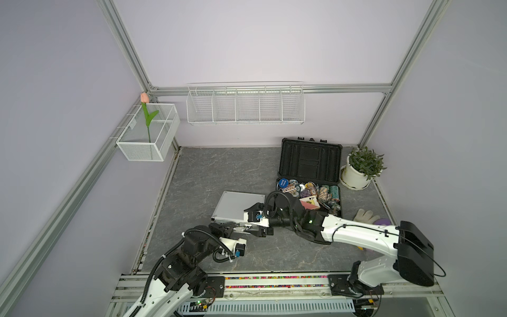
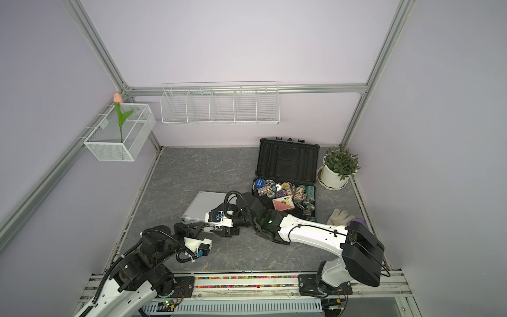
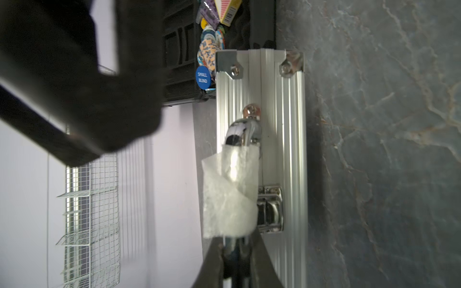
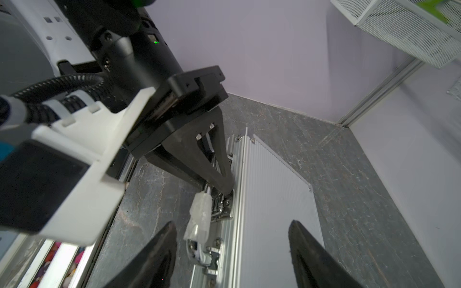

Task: Open the poker set cases
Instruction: Open the fastener on the poker set case.

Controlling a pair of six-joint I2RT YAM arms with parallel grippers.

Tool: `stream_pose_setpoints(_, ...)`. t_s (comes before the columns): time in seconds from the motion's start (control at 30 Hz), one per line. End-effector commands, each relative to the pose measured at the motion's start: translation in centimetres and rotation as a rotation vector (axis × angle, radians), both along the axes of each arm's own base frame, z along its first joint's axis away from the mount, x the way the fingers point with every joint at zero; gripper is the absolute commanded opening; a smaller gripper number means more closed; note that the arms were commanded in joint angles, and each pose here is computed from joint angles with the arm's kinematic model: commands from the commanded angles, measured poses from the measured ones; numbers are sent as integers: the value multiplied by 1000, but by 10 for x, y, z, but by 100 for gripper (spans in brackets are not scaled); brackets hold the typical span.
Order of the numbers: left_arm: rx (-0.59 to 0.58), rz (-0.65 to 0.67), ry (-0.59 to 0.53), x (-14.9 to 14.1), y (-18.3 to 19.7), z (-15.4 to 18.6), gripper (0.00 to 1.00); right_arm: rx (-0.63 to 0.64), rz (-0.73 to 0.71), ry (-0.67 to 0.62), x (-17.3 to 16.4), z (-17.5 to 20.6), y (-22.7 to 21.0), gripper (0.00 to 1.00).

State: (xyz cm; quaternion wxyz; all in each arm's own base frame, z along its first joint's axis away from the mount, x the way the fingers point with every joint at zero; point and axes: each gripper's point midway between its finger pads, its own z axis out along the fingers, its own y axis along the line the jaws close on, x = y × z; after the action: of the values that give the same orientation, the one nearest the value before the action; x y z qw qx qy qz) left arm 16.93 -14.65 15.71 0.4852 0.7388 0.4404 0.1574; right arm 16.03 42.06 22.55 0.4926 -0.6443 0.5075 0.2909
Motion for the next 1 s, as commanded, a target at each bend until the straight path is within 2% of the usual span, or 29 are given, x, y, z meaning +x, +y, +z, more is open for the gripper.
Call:
stream_pose_setpoints(0.0, 59, -58, 11, -9, 0, 12, 0, 52, -24, -57, 3, 13, -6, 73)
stream_pose_setpoints(0.43, -12, -25, 263, -18, -13, 3, 0, 116, -61, 13, -9, 8, -25, 72)
stream_pose_setpoints(0.97, -40, 2, 388, -22, -18, -8, 0, 94, -11, 41, -27, 0, -18, 71)
